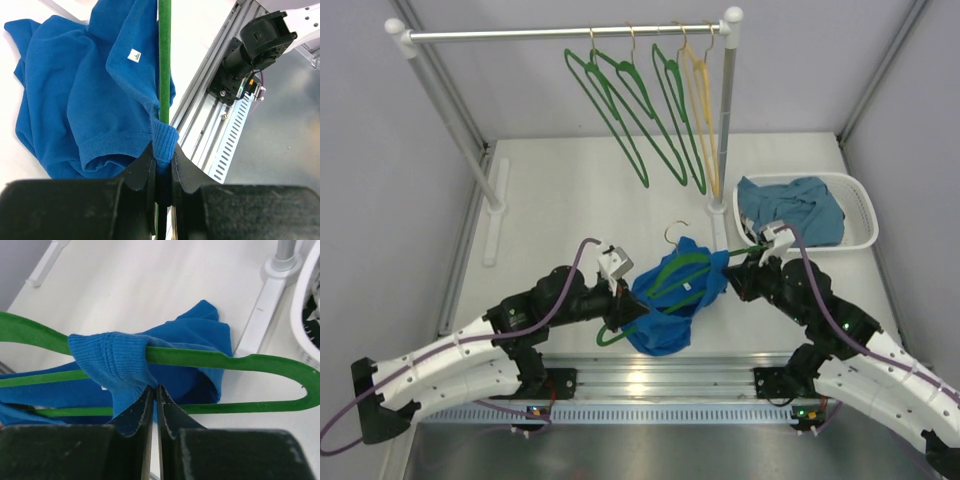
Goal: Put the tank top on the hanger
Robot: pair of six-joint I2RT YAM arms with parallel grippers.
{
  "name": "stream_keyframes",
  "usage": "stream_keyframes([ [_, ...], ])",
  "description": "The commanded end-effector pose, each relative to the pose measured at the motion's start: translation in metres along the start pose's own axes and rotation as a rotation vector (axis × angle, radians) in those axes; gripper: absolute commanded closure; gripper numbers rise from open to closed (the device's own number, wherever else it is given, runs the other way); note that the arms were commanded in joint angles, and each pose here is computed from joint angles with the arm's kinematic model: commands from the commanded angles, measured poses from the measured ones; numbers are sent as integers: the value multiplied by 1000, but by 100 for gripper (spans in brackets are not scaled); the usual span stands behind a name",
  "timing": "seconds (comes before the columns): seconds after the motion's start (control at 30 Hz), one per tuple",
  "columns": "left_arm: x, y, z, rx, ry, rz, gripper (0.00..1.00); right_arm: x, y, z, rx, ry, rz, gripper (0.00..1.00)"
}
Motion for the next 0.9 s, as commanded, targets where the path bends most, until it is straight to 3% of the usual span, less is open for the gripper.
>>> stream_keyframes([
  [0.0, 13, 37, -23, -31, -57, -121, 100, 15, 46, 18, -22, 98, -123, 97],
  [0.07, 16, 39, -24, -36, -55, -128, 100, 20, 52, 18, -24, 102, -132, 96],
  [0.23, 22, 48, -32, -47, -80, -146, 100, 19, 47, 16, 5, 92, -104, 73],
  [0.4, 28, 53, -39, -56, -99, -152, 100, 14, 38, 23, 6, 146, -112, 62],
  [0.53, 35, 56, -44, -57, -119, -170, 100, 11, 36, 25, 18, 163, -119, 60],
  [0.63, 38, 58, -45, -59, -121, -181, 100, 11, 37, 29, 14, 181, -120, 71],
  [0.73, 42, 61, -47, -59, -123, -192, 100, 14, 42, 29, 8, 178, -118, 92],
  [0.8, 44, 62, -46, -61, -111, -195, 100, 22, 56, 29, 3, 174, -145, 100],
  [0.87, 45, 61, -44, -63, -92, -183, 100, 35, 74, 30, -9, 173, -179, 100],
])
Point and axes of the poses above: each gripper's point midway between its finger pads, its own x axis back along the fingers, its own z axis along the line the jaws close on, y = z × x, the point moved 2 cm from there along x, back along the fingers, and after that the axes turned 11 degrees about x, right-handed, at the moved point
